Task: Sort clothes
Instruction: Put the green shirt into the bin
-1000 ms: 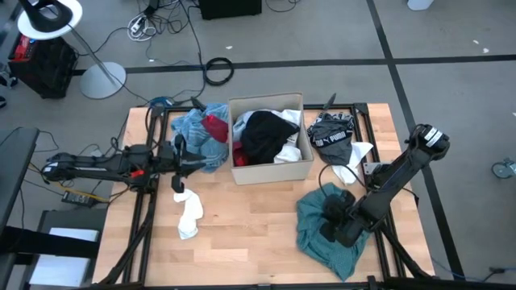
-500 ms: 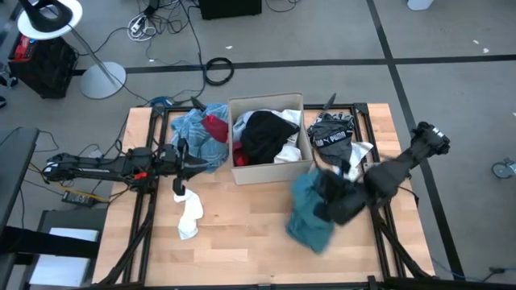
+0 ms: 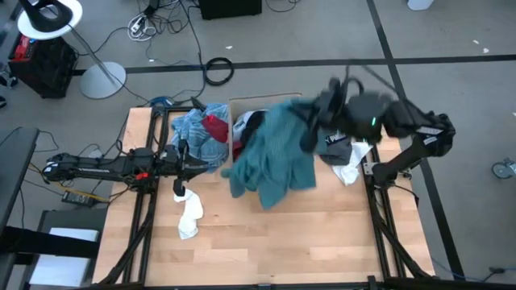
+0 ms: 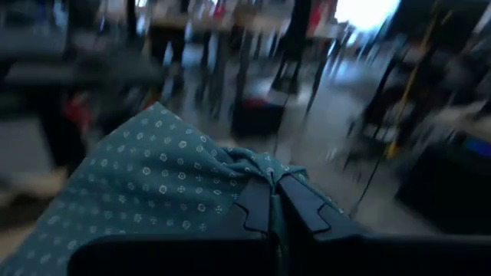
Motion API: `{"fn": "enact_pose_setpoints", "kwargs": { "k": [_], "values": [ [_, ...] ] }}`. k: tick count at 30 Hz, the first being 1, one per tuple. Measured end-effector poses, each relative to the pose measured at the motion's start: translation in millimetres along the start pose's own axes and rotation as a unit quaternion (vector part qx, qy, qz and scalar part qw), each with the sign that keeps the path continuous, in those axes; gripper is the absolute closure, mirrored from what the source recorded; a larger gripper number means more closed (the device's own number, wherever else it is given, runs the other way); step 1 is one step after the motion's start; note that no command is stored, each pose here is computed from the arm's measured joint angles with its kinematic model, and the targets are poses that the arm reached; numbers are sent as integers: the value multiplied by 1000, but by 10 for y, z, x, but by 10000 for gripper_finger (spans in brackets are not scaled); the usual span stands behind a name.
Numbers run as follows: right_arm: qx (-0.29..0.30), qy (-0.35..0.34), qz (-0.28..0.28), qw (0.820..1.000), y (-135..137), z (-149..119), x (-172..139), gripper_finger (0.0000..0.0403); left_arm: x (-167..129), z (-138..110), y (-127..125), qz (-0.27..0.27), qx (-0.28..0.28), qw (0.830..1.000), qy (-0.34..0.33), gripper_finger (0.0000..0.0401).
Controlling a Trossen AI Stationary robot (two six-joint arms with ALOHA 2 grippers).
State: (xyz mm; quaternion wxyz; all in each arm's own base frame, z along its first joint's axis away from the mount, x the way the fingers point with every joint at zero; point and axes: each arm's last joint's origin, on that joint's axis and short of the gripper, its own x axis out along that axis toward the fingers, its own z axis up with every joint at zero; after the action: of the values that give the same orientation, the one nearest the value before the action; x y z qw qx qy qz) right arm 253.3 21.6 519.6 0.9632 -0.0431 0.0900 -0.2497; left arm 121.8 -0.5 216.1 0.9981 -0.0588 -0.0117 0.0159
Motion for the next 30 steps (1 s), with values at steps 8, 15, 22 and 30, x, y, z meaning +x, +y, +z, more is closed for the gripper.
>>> {"fn": "enact_pose_setpoints", "kwargs": {
  "k": [8, 15, 22, 30],
  "values": [
    [30, -152, -30, 987, -576, 313, 305, 397, 0, -6, 1, 0, 0, 1000, 3, 293],
    [7, -106, -2, 994, -621, 156, 652, 397, -1, -14, 3, 2, 3, 1000, 7, 293],
    [8, -3, 37, 999, -402, -192, 1162, 397, -1, -32, 8, 8, 5, 1000, 17, 293],
    [32, 195, -2, 980, -354, -791, 1609, 397, -1, -37, 11, 12, 5, 1000, 19, 293]
  ]
}}
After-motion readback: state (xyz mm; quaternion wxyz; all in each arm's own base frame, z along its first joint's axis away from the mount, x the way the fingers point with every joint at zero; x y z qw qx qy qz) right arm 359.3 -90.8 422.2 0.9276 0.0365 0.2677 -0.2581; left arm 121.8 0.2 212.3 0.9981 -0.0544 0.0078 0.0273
